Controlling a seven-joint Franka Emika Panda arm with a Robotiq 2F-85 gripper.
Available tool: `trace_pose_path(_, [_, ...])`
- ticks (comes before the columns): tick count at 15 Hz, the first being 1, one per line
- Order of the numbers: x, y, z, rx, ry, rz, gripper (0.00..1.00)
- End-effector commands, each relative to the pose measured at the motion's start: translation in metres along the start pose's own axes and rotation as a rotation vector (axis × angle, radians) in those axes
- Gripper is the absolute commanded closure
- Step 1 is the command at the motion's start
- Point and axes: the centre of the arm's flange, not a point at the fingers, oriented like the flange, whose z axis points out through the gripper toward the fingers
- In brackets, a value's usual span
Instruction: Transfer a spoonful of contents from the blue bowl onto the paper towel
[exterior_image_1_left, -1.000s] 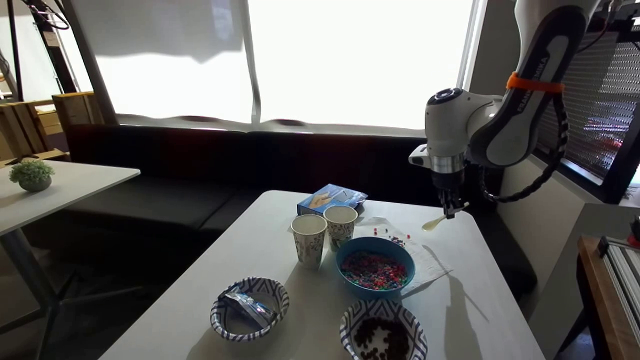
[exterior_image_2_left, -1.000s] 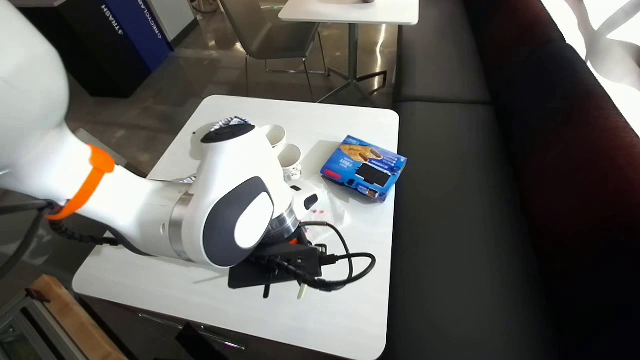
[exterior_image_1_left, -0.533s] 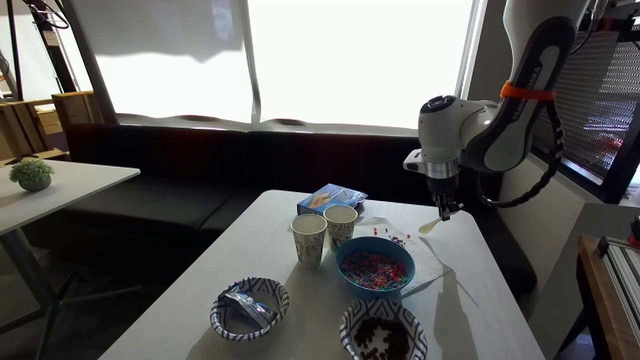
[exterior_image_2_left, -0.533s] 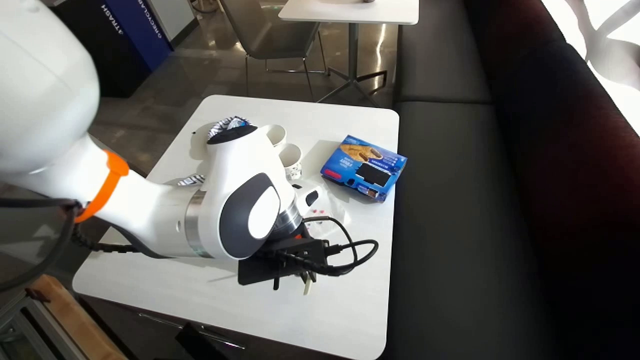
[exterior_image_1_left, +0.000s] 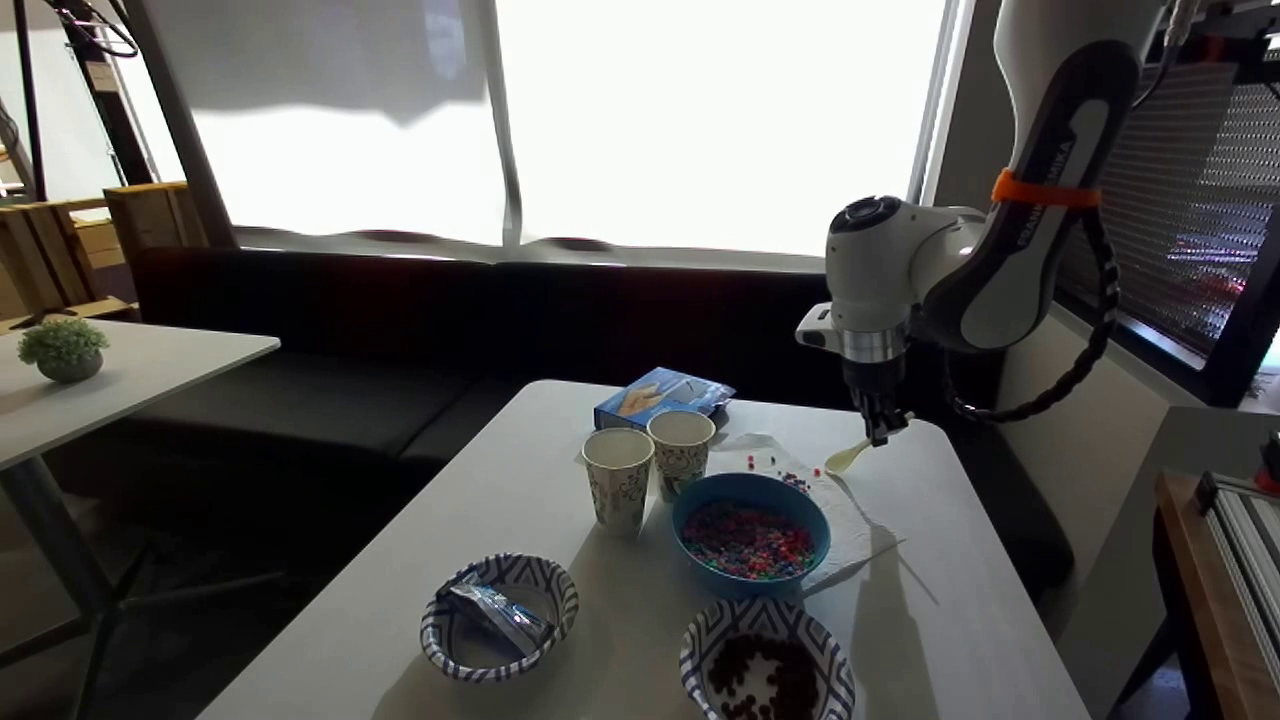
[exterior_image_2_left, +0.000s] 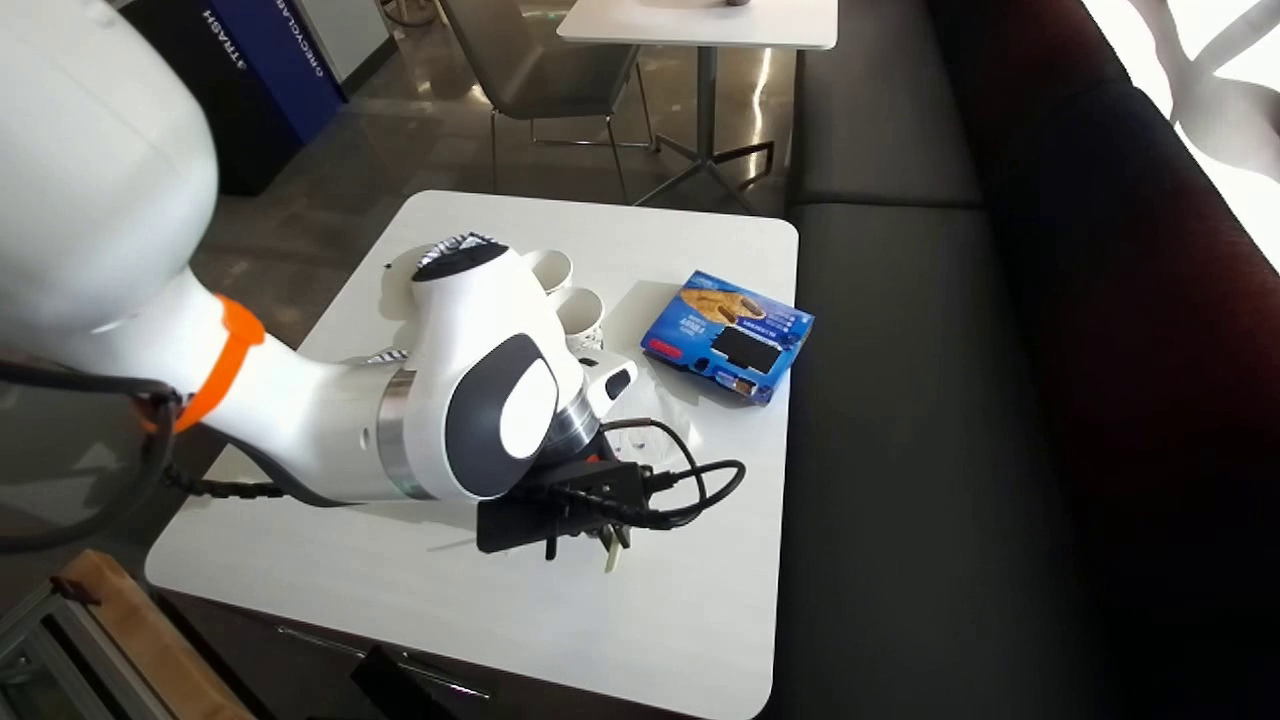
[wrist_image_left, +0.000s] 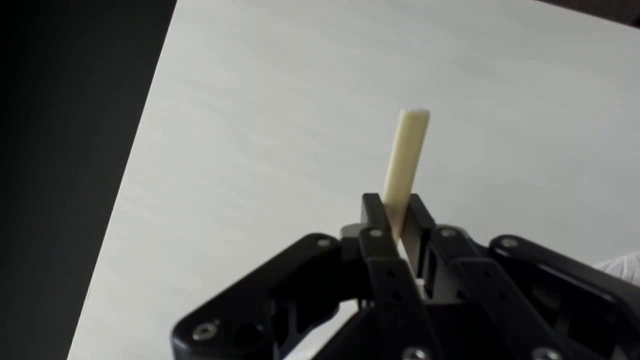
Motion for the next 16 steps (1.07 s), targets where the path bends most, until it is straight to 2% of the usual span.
trace_pose_path(1, [0.008, -0.002, 0.009, -0.017, 0.029, 0.016, 0.97])
trace_pose_path(13, [0.019, -0.006, 0.007, -0.018, 0.159, 0.024, 0.97])
trace_pose_path(16, [0.019, -0.007, 0.004, -0.025, 0.167, 0.017, 0.97])
